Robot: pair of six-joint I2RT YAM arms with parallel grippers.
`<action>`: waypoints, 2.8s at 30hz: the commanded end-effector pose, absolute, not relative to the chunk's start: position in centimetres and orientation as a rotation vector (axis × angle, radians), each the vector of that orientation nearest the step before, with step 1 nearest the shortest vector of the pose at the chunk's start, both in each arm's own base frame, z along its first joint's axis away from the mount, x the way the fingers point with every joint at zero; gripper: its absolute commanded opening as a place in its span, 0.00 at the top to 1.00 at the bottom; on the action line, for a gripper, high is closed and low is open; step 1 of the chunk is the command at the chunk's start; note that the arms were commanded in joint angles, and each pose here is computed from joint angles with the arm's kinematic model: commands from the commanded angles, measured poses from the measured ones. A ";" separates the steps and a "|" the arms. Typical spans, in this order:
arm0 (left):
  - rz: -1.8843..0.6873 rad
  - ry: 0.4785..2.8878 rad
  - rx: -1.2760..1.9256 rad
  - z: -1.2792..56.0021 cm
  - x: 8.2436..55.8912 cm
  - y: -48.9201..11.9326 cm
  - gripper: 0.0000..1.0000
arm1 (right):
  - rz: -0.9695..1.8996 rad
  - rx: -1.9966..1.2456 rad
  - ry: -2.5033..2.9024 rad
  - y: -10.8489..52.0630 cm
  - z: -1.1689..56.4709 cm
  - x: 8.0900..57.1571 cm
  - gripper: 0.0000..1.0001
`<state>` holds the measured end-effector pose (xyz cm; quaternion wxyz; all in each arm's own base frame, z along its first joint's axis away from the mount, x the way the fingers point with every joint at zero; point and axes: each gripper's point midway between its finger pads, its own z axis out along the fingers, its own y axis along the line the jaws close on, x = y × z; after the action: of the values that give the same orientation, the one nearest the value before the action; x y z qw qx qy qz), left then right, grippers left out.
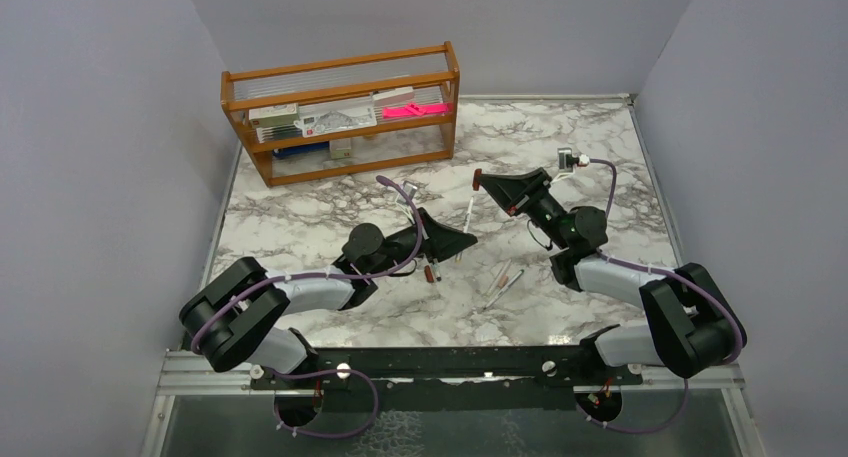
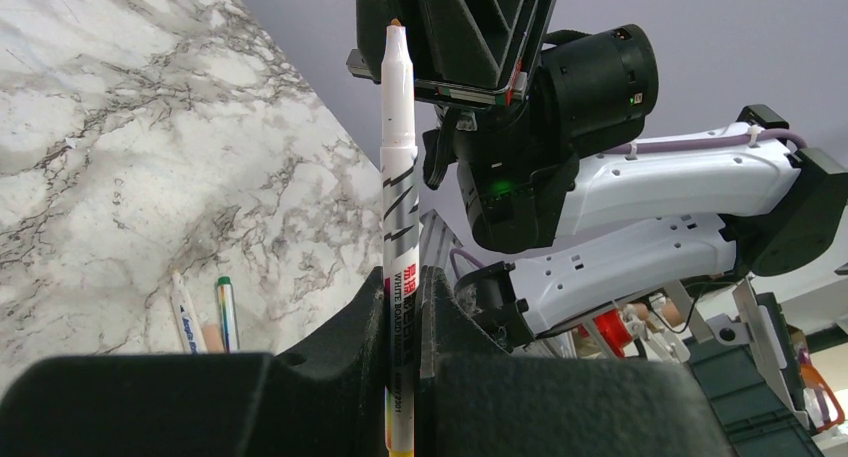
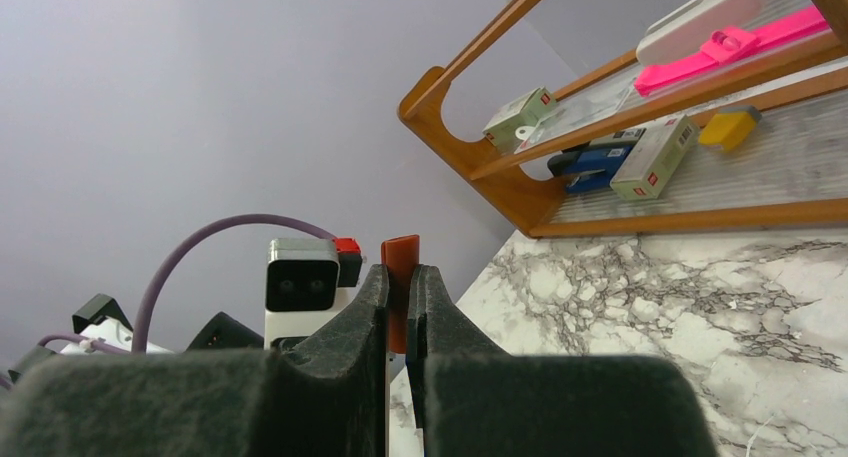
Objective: Insert the pens into the pen caps
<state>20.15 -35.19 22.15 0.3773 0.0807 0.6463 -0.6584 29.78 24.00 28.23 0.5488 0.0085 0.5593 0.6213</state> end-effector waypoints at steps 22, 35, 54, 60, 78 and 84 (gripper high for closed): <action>-1.671 1.599 0.183 22.9 21.0 -35.5 1.00 | 1.494 -0.013 1.314 24.2 28.4 28.8 0.98; -1.695 1.601 0.186 22.9 21.1 -36.0 1.00 | 1.495 -0.006 1.338 24.2 27.5 28.7 0.98; -1.703 1.599 0.184 22.7 20.9 -35.9 1.00 | 1.502 -0.004 1.348 24.4 26.9 29.0 0.98; -1.699 1.598 0.183 22.7 21.2 -36.1 1.00 | 1.502 -0.017 1.350 24.4 27.1 28.7 0.98; -1.708 1.555 0.163 23.6 21.7 -36.3 1.00 | 1.502 -0.006 1.378 24.2 26.1 28.2 0.98; -1.647 1.483 0.171 25.1 23.1 -36.5 1.00 | 1.502 -0.041 1.383 24.3 25.9 27.5 0.98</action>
<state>21.64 -36.11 21.30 0.3825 0.0628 0.6465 -0.6572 28.68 24.07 25.85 0.5237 0.0098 0.5800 0.6239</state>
